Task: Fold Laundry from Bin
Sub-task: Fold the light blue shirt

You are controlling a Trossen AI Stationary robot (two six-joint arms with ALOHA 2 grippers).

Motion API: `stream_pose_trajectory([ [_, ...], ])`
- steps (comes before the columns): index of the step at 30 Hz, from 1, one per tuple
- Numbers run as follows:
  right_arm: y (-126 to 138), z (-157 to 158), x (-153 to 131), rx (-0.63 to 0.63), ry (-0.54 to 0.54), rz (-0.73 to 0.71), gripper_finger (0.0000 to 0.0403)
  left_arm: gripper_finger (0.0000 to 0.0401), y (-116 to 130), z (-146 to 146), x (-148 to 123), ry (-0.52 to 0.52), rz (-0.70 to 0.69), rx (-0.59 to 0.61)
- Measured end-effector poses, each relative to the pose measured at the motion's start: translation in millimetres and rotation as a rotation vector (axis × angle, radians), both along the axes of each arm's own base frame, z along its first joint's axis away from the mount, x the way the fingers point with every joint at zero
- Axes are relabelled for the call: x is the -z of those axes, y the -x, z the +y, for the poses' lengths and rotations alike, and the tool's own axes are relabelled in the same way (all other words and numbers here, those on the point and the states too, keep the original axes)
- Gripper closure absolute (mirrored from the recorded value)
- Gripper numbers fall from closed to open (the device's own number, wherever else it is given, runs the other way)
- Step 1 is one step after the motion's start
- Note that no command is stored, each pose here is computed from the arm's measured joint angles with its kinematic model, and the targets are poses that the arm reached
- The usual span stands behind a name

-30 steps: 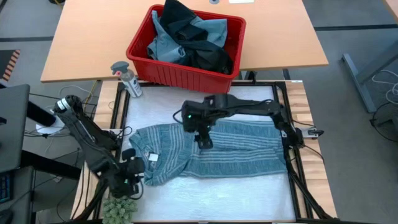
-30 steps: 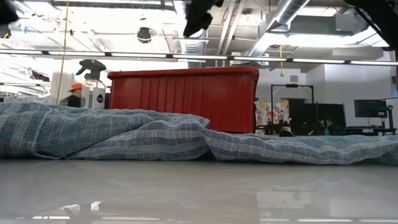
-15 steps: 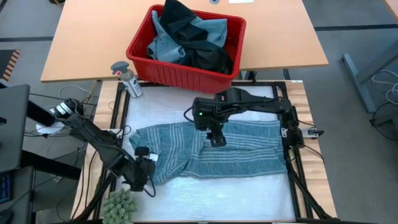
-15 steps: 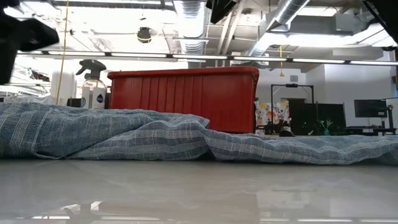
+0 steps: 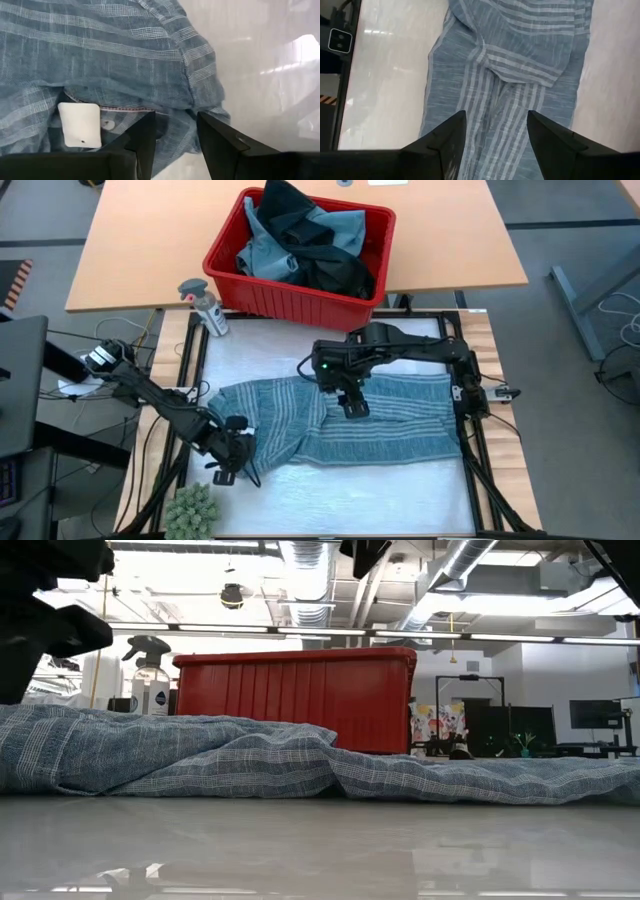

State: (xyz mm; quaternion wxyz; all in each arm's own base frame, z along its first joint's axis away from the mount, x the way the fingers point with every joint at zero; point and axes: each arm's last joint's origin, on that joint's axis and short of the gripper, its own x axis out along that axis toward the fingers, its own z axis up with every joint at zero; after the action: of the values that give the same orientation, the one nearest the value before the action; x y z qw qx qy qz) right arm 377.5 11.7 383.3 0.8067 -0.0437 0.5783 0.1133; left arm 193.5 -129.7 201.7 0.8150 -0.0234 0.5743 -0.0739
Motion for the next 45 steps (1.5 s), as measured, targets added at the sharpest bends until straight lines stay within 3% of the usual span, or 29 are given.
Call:
stream_pose_trajectory([
  [11, 1, 14, 0, -0.039, -0.008, 0.001, 0.0168, 0.0274, 0, 4, 2, 0.002, 0.039, 0.008],
  [19, 1, 23, 0, -0.064, -0.007, 0.001, 0.0168, 0.0277, 4, 7, 20, 0.079, 0.085, -0.05],
  [22, 2, 24, 0, -0.071, -0.006, 0.001, 0.0168, 0.0306, 3, 9, 20, 0.087, 0.09, -0.061],
  [26, 1, 23, 0, -0.024, 0.007, 0.005, 0.0173, 0.0384, 2, 9, 17, 0.098, 0.087, -0.073],
  [32, 0, 19, 3, 0.085, 0.114, 0.008, 0.0207, 0.04, 5, 10, 6, 0.055, 0.083, -0.165],
  [36, -3, 17, 24, 0.139, 0.193, 0.081, 0.0242, 0.0401, 20, 12, -4, 0.018, 0.096, -0.231],
  [45, -21, 19, 107, 0.097, 0.193, 0.151, 0.0346, 0.0401, 46, 10, -18, 0.04, 0.107, -0.352],
])
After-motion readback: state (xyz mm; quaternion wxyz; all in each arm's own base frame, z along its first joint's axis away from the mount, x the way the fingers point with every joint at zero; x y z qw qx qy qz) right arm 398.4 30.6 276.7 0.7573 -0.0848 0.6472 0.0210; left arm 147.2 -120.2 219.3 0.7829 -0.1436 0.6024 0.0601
